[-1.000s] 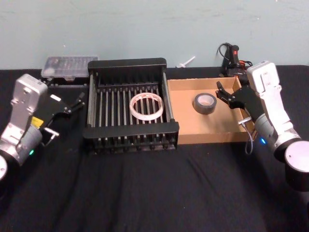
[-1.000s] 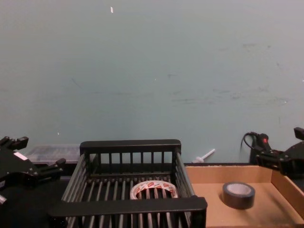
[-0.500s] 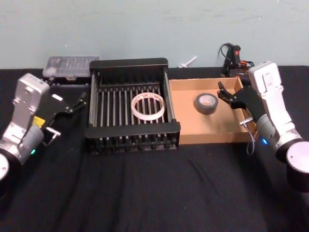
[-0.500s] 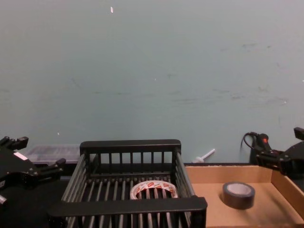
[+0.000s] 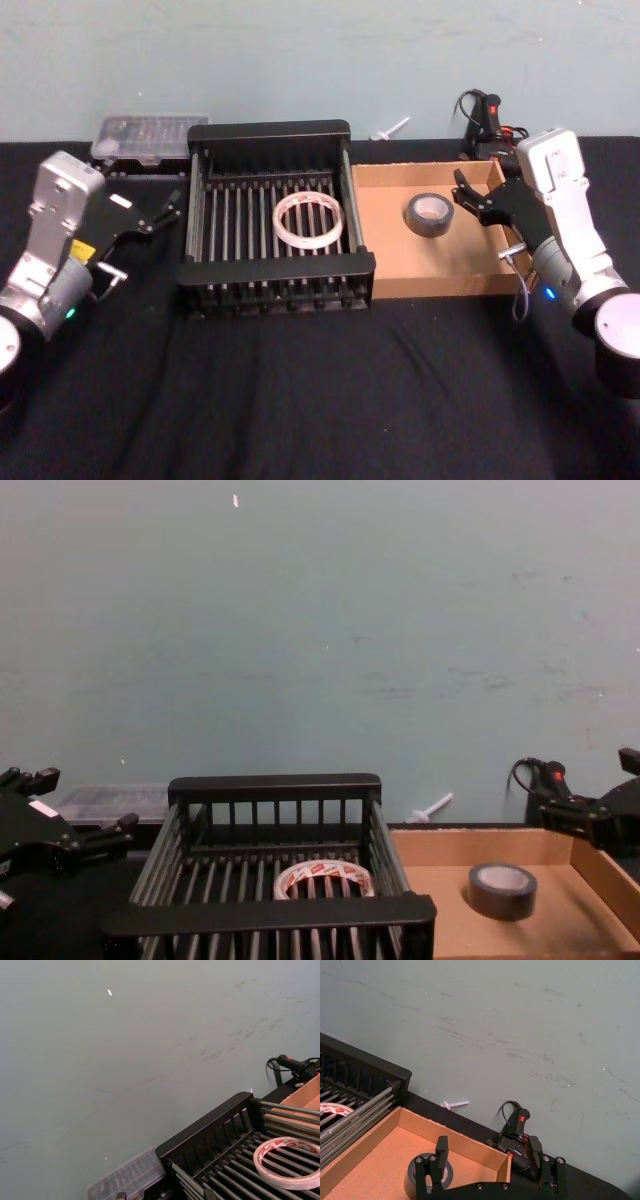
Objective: Pick up the white tape and place it into the black box , Pick up the silver tape and place it into the brown box.
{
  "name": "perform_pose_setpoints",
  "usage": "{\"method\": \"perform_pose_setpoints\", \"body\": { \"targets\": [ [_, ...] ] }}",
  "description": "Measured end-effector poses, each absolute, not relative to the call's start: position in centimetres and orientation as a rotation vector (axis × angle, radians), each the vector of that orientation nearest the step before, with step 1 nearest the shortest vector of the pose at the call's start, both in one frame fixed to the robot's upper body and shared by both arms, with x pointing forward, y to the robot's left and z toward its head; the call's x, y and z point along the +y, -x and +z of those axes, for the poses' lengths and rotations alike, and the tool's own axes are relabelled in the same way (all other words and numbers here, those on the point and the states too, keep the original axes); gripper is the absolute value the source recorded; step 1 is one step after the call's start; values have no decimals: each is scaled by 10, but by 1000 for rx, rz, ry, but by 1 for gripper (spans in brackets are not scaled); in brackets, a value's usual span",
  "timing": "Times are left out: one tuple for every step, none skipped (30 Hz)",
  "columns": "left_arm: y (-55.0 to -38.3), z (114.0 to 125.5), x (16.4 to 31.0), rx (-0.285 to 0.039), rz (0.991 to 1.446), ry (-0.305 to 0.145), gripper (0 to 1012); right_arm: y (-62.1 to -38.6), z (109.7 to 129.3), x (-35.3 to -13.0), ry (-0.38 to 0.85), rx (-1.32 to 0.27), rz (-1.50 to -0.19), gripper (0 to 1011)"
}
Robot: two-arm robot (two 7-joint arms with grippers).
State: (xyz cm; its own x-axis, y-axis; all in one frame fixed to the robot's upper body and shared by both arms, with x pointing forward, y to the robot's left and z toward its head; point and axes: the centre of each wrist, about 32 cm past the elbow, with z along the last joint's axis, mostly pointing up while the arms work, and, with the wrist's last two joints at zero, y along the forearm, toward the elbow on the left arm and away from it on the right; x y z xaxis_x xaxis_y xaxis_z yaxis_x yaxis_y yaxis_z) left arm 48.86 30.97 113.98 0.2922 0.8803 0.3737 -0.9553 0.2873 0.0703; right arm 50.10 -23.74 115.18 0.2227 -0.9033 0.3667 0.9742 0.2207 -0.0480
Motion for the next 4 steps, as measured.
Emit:
{"method": "perform_pose_setpoints", "body": {
  "targets": [
    [-489, 1140, 310, -285, 1248, -304, 1001, -501, 1152, -237, 293, -285, -1322, 1002],
    [-489, 1140, 310, -285, 1248, -304, 1001, -501, 1152, -237, 293, -285, -1322, 1002],
    [-489, 1140, 310, -285, 1248, -304, 1001, -501, 1152, -237, 293, -285, -1322, 1002],
    [-489, 1140, 310, -285, 1248, -304, 1001, -501, 1152, -237, 293, -285, -1322, 1002]
  ]
}}
